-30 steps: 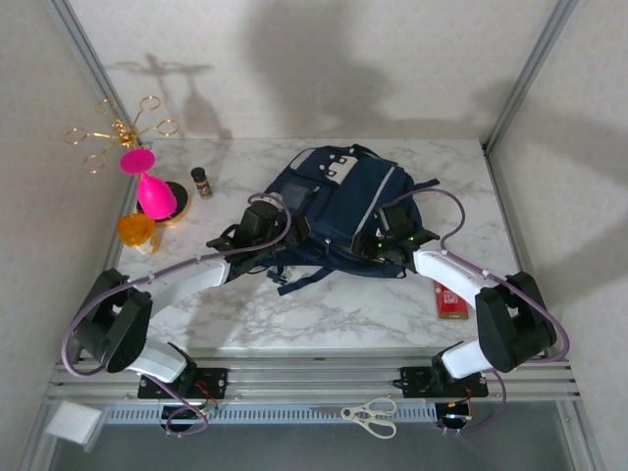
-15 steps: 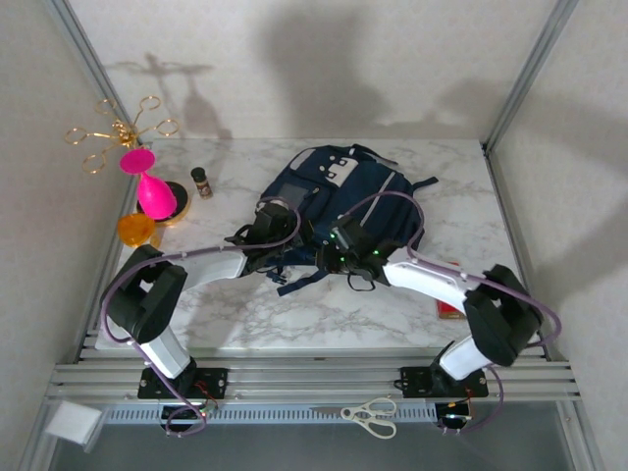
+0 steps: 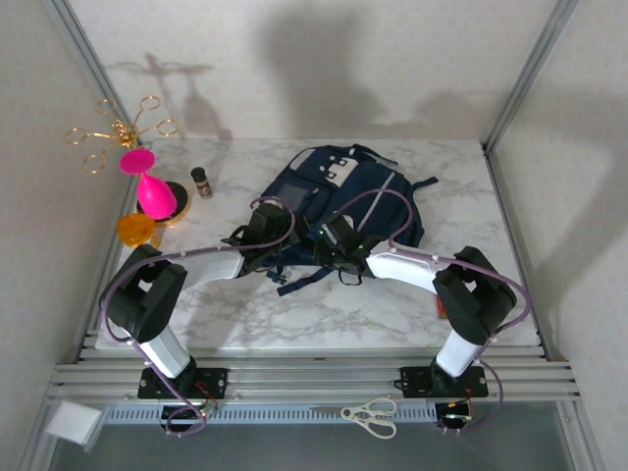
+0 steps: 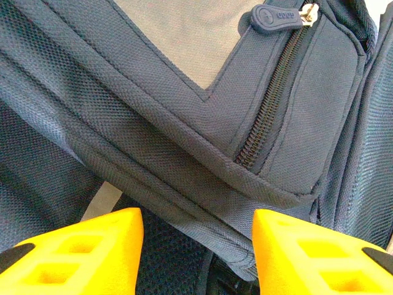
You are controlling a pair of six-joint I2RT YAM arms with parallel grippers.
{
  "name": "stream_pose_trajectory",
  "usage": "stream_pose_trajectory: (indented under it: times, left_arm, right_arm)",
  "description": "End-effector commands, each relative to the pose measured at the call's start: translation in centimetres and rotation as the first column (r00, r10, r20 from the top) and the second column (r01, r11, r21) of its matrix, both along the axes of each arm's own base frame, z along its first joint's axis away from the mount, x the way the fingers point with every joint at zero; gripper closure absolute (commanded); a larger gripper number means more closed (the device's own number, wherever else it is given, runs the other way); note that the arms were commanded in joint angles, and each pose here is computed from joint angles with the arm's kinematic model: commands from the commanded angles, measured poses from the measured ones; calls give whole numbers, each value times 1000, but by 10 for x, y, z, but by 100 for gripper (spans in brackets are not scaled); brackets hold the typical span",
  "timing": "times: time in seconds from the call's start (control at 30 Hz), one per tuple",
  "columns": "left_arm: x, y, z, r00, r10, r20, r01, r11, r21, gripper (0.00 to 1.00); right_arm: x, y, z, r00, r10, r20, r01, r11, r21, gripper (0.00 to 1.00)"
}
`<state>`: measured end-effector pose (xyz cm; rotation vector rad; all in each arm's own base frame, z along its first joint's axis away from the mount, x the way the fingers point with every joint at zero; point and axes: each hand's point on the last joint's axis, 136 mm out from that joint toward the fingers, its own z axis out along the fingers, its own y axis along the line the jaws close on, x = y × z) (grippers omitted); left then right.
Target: Pack the student bag
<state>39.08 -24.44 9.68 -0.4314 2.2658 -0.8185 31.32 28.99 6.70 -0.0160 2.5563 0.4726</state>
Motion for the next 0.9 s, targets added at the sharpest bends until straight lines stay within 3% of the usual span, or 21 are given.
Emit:
stream_pose_trajectory:
  times: [0.0,0.23,0.43,0.6,0.7,0.87]
  left_arm:
    - [4,2,-6,1000,16,-1,-16,1000,-21,51]
    - [4,5,-12,999,32,-15,-32,999,-11,51]
    - [5,3,-7,999,41,-21,-42,998,-43,51]
    - [9,8,-5,996,91,-20,-92,994,-53,51]
    - [19,26,-6,983,185,14,-185,983,4,52]
    - [43,35,-5,974,223,33,-224,974,20,55]
  right_arm:
    - [16,10,4,997,8,74,-12,999,45,68]
    - [24,0,-4,994,-5,110,3,1000,23,74]
    - [23,-4,15,985,32,172,-34,999,13,91]
    - [20,-5,38,973,84,215,-85,996,-6,100]
    - [14,-11,42,978,103,183,-96,994,-48,100]
    - [-10,-32,35,990,118,83,-108,987,-117,100]
